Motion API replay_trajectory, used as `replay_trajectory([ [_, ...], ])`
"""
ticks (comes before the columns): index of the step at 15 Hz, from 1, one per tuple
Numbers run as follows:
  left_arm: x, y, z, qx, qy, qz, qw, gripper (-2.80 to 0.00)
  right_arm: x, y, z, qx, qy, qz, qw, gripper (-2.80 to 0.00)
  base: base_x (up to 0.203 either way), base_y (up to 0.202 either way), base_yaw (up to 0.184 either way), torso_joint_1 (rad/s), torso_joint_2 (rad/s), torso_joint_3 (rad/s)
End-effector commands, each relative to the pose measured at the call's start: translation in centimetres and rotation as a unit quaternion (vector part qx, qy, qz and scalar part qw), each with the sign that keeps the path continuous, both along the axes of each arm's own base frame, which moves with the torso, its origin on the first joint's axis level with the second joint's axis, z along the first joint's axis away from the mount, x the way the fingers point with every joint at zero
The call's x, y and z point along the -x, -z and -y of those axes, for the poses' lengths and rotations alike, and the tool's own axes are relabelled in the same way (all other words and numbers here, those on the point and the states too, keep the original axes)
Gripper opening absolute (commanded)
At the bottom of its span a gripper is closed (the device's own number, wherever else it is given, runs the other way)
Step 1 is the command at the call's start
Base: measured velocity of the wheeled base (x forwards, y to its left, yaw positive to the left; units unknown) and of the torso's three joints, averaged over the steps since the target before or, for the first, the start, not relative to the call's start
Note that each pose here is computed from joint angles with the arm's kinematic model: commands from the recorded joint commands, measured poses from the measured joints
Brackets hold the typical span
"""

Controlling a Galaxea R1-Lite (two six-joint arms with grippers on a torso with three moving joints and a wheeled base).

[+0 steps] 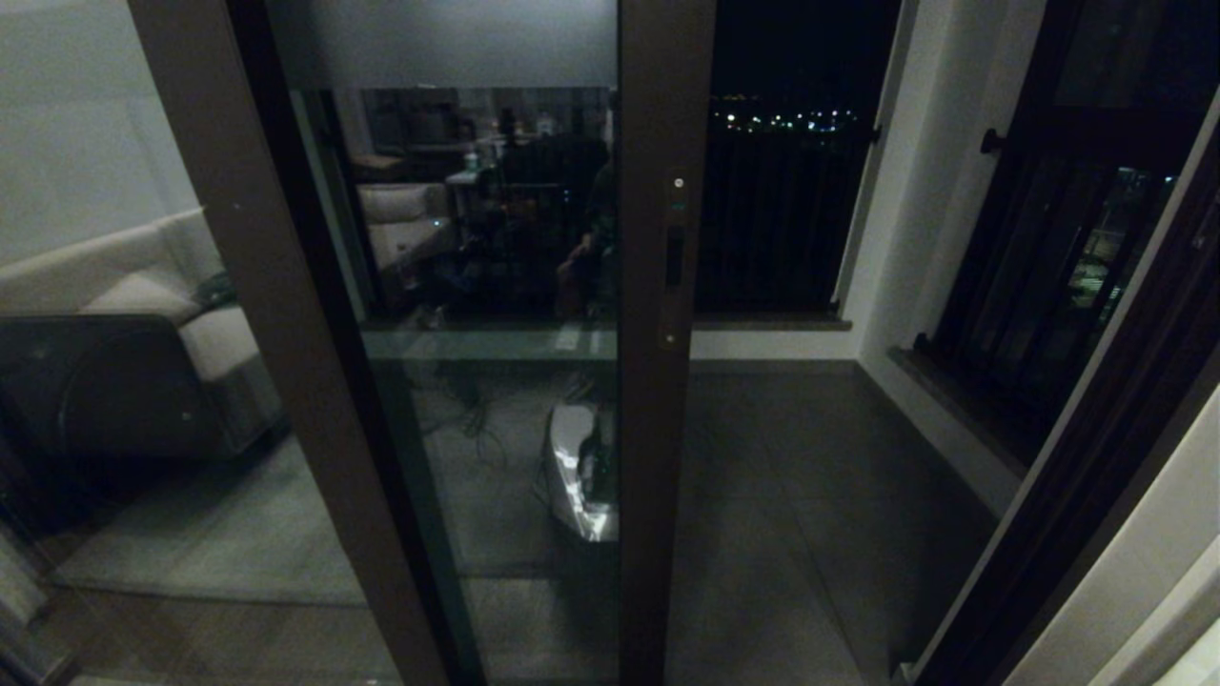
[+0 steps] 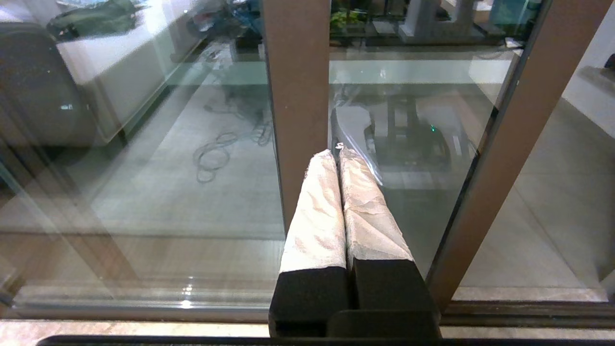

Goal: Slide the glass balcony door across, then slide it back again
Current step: Close the slid door

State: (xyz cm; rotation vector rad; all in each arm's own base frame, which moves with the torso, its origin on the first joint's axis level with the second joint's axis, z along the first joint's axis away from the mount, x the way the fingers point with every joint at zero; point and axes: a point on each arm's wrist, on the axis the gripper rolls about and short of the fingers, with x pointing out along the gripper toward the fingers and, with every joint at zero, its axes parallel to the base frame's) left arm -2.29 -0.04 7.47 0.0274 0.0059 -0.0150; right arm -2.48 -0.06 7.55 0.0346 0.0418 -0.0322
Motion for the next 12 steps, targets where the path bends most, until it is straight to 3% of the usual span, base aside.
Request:
replay_trajectory([
  [1, 0.0, 0.0, 0.0, 0.0, -0.001, -0.002, 1.0, -2.8, 0.0, 0.0, 0.0, 0.0, 0.0, 0.0, 1.0, -2.8, 0.0, 0.0, 0.0, 0.0, 0.0, 0.0],
  [10, 0.0, 0.0, 0.0, 0.0, -0.001, -0.002, 1.0, -2.8, 0.0, 0.0, 0.0, -0.001, 0.0, 0.0, 1.0, -2.8, 0.0, 0.0, 0.0, 0.0, 0.0, 0.0],
  [12, 0.0, 0.0, 0.0, 0.0, 0.0, -0.001, 1.0, -2.8, 0.4, -1.5, 0.0, 0.004, 0.001, 0.03, 1.0, -2.8, 0.0, 0.0, 0.0, 0.0, 0.0, 0.0],
])
